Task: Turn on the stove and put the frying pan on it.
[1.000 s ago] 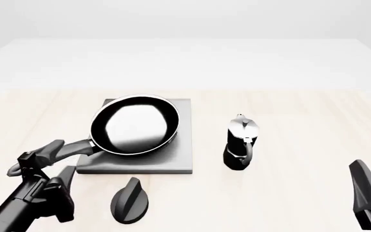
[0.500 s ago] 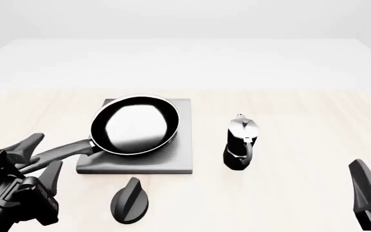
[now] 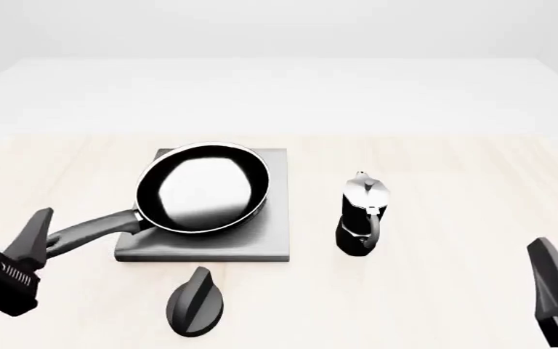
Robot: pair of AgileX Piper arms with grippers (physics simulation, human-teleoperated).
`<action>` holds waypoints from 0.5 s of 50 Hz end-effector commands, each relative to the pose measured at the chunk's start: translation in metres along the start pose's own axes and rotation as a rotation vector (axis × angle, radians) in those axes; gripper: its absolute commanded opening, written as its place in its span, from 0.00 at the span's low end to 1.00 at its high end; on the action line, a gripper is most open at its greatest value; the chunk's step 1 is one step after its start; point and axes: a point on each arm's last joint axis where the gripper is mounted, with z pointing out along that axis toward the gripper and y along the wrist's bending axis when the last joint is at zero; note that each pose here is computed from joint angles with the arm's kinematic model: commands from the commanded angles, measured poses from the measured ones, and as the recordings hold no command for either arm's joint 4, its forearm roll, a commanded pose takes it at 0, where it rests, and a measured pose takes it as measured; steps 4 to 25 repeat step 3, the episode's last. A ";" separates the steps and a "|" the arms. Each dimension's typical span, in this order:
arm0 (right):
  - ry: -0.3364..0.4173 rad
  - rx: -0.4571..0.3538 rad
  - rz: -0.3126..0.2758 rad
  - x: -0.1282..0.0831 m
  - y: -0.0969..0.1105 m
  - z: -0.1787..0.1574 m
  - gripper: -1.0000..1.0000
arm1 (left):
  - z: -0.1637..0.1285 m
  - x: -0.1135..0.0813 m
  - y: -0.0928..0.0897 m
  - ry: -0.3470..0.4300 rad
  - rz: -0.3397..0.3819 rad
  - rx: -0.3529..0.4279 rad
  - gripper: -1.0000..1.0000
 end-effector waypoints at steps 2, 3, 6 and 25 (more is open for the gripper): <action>-0.004 -0.007 -0.002 -0.005 0.001 -0.001 1.00 | -0.017 -0.007 0.027 0.018 -0.112 -0.048 1.00; -0.006 -0.007 -0.002 -0.006 0.001 -0.001 1.00 | -0.018 -0.007 0.030 0.017 -0.128 -0.053 1.00; -0.006 -0.007 -0.002 -0.006 0.001 -0.001 1.00 | -0.018 -0.007 0.030 0.017 -0.128 -0.053 1.00; -0.006 -0.007 -0.002 -0.006 0.001 -0.001 1.00 | -0.018 -0.007 0.030 0.017 -0.128 -0.053 1.00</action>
